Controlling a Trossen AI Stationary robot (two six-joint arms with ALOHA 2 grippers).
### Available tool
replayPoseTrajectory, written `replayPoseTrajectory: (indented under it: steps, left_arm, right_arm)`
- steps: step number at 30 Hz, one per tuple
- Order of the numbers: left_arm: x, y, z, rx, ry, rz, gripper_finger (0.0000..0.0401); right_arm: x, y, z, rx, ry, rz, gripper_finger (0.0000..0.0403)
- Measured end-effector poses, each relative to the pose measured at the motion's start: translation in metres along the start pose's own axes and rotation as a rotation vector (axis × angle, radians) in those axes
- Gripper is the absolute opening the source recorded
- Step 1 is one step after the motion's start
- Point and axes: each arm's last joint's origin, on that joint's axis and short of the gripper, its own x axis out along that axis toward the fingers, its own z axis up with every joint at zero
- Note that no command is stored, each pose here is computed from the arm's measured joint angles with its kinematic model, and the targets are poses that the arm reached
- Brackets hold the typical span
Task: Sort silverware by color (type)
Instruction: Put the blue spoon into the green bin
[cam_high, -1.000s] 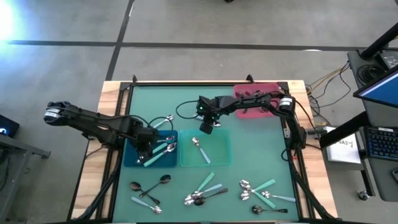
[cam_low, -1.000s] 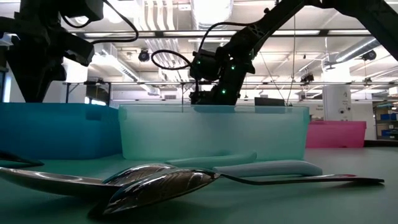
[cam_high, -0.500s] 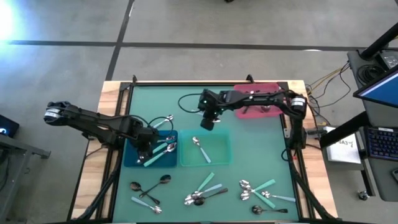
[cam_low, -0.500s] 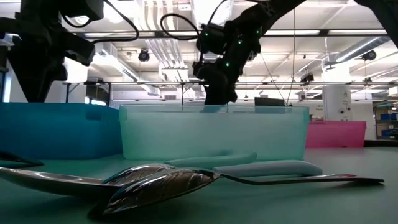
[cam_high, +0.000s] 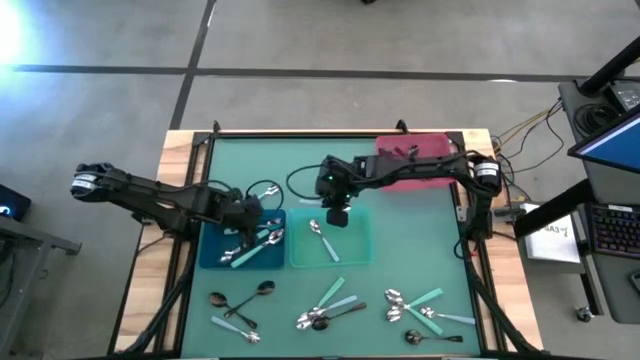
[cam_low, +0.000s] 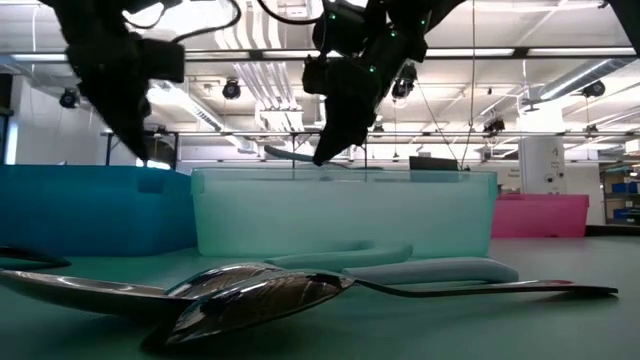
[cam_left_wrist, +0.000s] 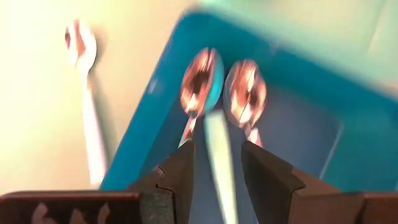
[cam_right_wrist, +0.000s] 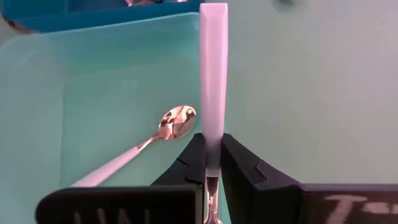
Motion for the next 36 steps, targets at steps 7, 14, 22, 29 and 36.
replayPoseTrajectory:
  steps: [7, 14, 22, 29, 36]
  left_arm:
    - [-0.001, -0.005, 0.011, -0.025, -0.136, -0.011, 0.0114]
    - [-0.004, -0.012, 0.024, 0.039, -0.278, -0.067, 0.0114]
    - [-0.007, -0.013, 0.033, 0.129, -0.401, -0.008, 0.0114]
    - [-0.007, -0.012, 0.034, 0.204, -0.426, 0.071, 0.0114]
    - [-0.005, -0.022, 0.041, 0.172, -0.455, -0.108, 0.0114]
  right_arm:
    - [0.001, 0.002, -0.008, -0.029, 0.061, 0.009, 0.0017]
    - [0.000, 0.011, -0.007, -0.092, 0.045, 0.053, 0.0017]
    - [-0.001, 0.024, -0.005, -0.113, 0.041, 0.070, 0.0017]
    - [0.006, 0.044, -0.012, -0.096, 0.072, 0.101, 0.0017]
    - [0.007, 0.061, -0.011, -0.123, 0.052, 0.116, 0.0017]
